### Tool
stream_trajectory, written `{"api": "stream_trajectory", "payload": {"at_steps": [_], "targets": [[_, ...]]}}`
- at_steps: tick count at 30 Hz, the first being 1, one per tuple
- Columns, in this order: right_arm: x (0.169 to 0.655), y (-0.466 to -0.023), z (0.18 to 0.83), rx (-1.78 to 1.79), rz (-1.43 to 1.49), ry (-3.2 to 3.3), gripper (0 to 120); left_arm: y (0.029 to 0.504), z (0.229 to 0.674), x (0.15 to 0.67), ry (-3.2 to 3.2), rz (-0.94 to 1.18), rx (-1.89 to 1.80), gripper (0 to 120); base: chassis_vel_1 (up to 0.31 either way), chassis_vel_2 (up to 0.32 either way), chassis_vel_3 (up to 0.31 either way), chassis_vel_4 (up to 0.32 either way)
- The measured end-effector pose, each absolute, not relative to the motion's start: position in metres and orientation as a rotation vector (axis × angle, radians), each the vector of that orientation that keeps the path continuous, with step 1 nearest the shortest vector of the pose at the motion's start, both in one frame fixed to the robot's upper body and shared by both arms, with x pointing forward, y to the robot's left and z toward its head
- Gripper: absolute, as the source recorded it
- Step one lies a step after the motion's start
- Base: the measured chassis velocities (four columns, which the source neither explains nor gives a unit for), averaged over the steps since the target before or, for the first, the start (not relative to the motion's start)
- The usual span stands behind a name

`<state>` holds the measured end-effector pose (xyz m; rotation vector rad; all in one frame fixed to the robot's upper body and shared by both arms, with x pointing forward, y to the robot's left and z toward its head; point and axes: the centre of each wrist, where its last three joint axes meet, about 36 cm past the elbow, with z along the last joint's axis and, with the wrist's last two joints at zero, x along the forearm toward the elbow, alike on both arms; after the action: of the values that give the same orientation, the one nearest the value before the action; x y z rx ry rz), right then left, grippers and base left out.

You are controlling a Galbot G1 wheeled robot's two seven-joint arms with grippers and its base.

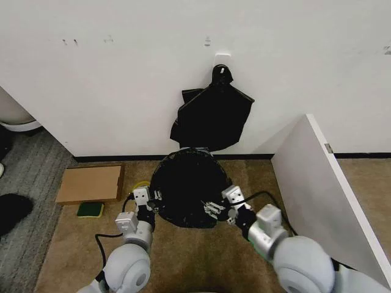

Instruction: Place the garbage bag over the trash bin.

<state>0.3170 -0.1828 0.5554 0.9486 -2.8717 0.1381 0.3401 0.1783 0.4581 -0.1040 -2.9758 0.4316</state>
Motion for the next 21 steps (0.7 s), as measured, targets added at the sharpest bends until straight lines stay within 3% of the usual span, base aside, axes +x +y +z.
{"api": "stream_trajectory", "payload": {"at_steps": [4,12,19,20,21], "targets": [[0.311,-0.188,0.553,0.893,0.091,-2.915,99,0.180,0.462,0.336,-2.962,0.451,-0.110,0,0.000,0.000,0.000,0.000],[0.303,-0.201,0.544,0.753,0.053,-2.955,100,0.183,0.461,0.333,-2.953,0.456,-0.105,0,0.000,0.000,0.000,0.000],[0.298,-0.202,0.538,0.734,0.025,-2.931,90,0.182,0.462,0.334,-2.952,0.466,-0.106,0,0.000,0.000,0.000,0.000],[0.297,-0.201,0.535,0.729,-0.001,-2.916,78,0.181,0.463,0.333,-2.954,0.472,-0.109,0,0.000,0.000,0.000,0.000],[0.297,-0.201,0.534,0.725,-0.007,-2.912,75,0.181,0.463,0.333,-2.954,0.474,-0.110,0,0.000,0.000,0.000,0.000]]}}
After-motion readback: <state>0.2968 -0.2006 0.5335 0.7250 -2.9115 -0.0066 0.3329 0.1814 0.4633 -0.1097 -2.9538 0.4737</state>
